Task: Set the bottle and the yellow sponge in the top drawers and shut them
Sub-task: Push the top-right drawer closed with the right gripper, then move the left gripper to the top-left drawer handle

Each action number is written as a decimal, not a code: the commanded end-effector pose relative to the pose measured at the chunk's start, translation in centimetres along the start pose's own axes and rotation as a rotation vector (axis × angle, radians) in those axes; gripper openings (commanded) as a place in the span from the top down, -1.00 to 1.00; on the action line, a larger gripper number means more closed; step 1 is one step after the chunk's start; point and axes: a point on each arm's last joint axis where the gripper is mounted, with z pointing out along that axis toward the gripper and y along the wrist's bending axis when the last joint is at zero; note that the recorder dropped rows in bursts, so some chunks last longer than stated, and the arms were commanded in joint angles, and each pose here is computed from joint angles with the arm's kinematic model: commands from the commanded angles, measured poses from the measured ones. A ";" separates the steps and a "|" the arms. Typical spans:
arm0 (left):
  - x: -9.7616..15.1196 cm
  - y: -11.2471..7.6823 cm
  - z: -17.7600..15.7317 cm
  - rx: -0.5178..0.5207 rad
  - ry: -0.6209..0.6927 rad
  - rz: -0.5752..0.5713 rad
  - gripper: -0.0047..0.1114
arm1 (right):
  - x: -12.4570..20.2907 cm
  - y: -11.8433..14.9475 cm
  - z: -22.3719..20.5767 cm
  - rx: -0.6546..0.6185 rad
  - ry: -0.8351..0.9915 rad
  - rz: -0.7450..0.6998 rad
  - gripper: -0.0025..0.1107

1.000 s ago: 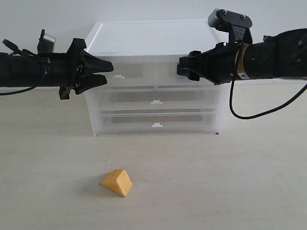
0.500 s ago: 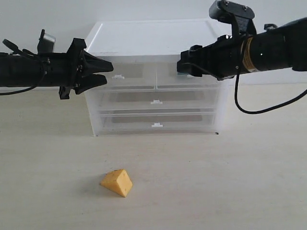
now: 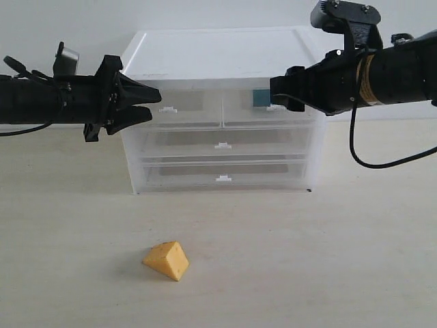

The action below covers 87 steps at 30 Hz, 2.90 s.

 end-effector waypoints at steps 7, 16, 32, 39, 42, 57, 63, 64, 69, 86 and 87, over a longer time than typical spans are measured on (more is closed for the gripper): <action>-0.5 0.2 0.0 -0.015 -0.024 0.013 0.12 | 0.4 -0.8 1.8 0.028 0.020 -0.012 -0.07; -0.4 0.3 0.0 -0.023 -0.012 0.087 0.12 | -0.3 -0.9 2.7 0.024 0.008 -0.015 -0.07; 0.5 -0.2 0.0 0.036 0.083 -0.027 0.12 | -0.3 -0.9 3.7 0.004 0.020 -0.019 -0.07; 0.7 0.3 0.3 0.039 0.096 -0.070 0.12 | -0.3 -1.0 3.7 0.008 0.019 -0.019 -0.07; 1.0 1.1 0.7 0.059 0.099 -0.104 0.12 | -0.3 -1.0 3.7 0.008 0.019 -0.019 -0.07; -0.3 2.0 2.2 0.186 0.067 -0.155 0.12 | -0.3 -0.9 3.7 0.002 0.021 -0.039 -0.07; -0.4 2.1 2.3 0.173 0.057 -0.135 0.12 | -0.3 -0.9 3.7 0.002 0.021 -0.039 -0.07; -0.4 2.2 2.3 0.165 0.052 -0.134 0.13 | -0.3 -0.9 3.7 0.002 0.021 -0.039 -0.07; -0.4 2.2 2.3 0.165 0.050 -0.108 0.32 | -0.2 -0.9 3.7 0.000 0.021 -0.042 -0.07; -0.8 1.0 2.0 0.259 0.077 -0.047 0.85 | -0.3 -0.9 3.7 0.004 0.020 -0.041 -0.07; -0.8 0.9 2.0 0.266 0.081 -0.047 0.85 | -0.3 -0.9 3.7 0.004 0.020 -0.041 -0.07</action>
